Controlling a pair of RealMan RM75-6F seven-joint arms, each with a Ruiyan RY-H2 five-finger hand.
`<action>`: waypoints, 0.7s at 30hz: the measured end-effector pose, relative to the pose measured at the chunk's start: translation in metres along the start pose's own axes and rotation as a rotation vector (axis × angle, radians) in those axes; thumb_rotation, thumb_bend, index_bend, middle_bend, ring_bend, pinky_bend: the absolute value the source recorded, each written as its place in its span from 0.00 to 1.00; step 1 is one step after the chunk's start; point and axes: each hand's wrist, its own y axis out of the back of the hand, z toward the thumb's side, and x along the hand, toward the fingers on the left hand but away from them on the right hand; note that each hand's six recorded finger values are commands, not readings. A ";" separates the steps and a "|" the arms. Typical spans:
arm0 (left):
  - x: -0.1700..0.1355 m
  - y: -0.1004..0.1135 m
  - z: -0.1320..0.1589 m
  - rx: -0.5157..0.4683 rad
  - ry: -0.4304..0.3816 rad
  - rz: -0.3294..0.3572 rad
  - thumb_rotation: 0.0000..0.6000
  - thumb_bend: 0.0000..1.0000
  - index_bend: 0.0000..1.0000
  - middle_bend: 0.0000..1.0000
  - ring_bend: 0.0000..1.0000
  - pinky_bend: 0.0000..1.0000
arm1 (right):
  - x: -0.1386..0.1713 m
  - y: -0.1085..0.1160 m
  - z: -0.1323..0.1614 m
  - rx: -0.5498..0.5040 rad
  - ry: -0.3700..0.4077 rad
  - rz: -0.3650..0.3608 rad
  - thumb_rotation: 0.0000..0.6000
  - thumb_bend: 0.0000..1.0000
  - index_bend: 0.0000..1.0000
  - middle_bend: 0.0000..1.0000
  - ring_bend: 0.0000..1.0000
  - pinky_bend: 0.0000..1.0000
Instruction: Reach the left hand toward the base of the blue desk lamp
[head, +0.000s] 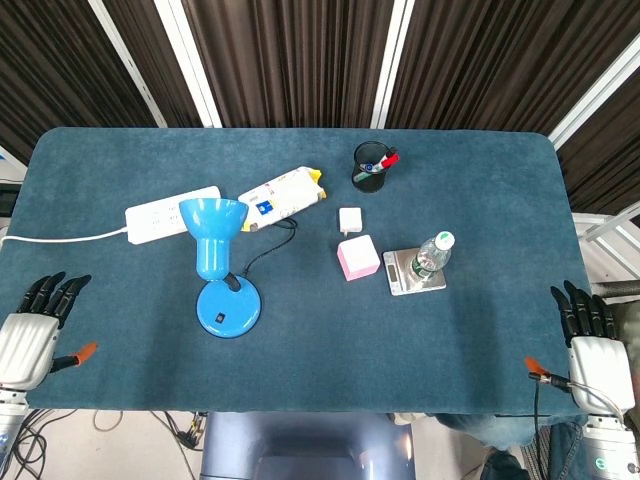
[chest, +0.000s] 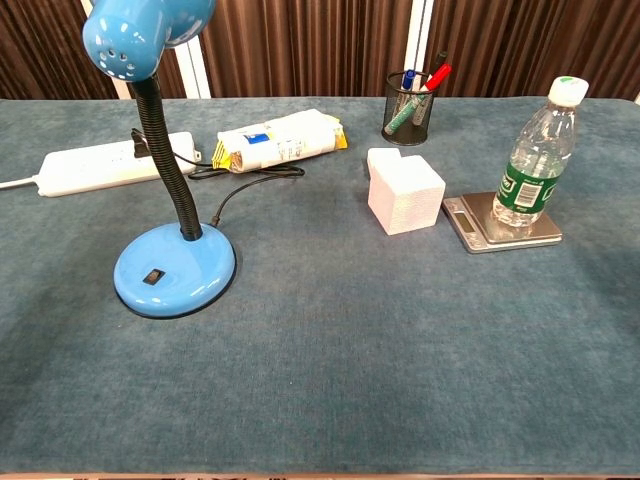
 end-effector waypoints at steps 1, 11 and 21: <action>0.000 0.000 0.000 0.000 -0.001 -0.002 1.00 0.14 0.08 0.14 0.05 0.11 | 0.000 0.000 0.000 0.000 -0.001 0.002 1.00 0.11 0.00 0.02 0.04 0.00; 0.003 -0.002 0.004 0.005 -0.020 -0.002 1.00 0.30 0.05 0.34 0.32 0.47 | 0.000 -0.002 0.000 0.002 -0.003 0.005 1.00 0.11 0.00 0.02 0.04 0.00; 0.007 -0.028 0.029 -0.002 -0.120 -0.075 1.00 0.57 0.05 0.71 0.74 0.90 | -0.001 -0.003 0.001 0.000 -0.009 0.010 1.00 0.11 0.00 0.02 0.04 0.00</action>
